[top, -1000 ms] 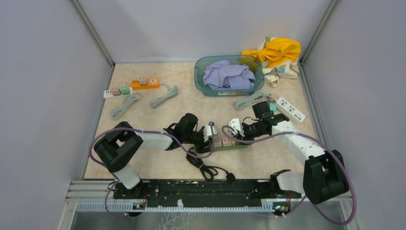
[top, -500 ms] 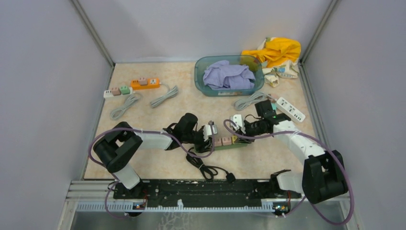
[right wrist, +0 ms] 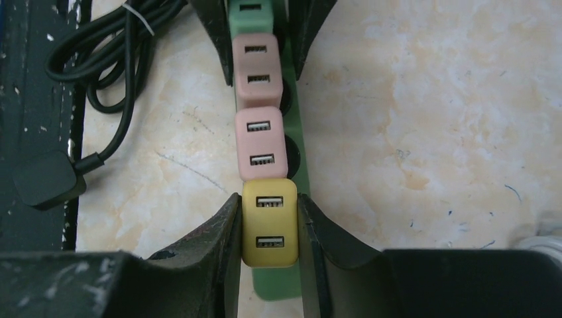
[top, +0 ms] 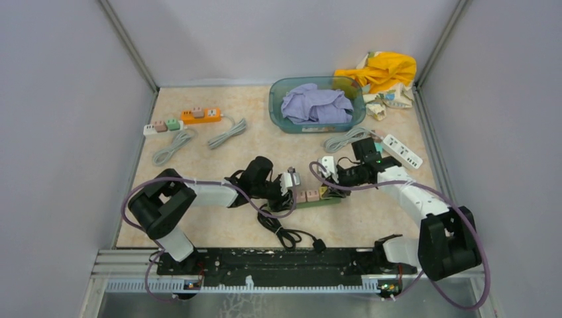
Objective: Pull the plug off the socket
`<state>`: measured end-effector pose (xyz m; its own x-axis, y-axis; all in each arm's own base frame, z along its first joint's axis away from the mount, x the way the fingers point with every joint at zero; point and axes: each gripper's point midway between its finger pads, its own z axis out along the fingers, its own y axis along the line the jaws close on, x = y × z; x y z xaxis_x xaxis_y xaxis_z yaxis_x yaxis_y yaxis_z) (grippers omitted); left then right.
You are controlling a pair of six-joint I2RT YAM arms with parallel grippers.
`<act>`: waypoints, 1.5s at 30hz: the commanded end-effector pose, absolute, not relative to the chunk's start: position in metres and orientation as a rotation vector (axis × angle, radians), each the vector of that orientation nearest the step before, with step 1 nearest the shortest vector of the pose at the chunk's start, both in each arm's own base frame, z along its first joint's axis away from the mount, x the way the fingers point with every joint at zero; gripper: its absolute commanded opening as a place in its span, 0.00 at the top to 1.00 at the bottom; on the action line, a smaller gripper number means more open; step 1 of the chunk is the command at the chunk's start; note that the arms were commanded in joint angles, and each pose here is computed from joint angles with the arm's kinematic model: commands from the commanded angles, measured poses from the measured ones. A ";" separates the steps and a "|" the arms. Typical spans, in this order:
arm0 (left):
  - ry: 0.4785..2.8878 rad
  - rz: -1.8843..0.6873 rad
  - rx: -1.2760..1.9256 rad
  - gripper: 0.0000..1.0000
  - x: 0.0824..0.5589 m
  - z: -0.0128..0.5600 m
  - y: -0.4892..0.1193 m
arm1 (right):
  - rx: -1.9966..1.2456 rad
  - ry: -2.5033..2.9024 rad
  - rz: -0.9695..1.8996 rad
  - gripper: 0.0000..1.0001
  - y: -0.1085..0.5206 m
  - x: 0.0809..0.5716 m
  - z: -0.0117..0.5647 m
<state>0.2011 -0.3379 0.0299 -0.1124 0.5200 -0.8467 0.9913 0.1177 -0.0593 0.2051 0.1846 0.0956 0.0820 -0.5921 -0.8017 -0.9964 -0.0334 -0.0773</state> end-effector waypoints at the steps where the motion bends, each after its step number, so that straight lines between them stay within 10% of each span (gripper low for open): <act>1: 1.911 -0.846 1.487 1.00 0.187 -0.005 -0.313 | -1.538 1.407 0.874 1.00 0.199 0.223 0.148; 15: 1.894 -0.853 1.439 0.97 0.190 0.003 -0.315 | -1.573 1.391 0.754 1.00 0.187 0.228 0.153; 27: 1.799 -0.899 1.263 0.19 0.199 0.042 -0.327 | -1.303 1.556 0.645 1.00 0.162 0.270 0.173; 45: 1.593 -0.866 0.991 0.00 0.205 0.163 -0.302 | -1.098 1.658 0.562 1.00 0.131 0.298 0.185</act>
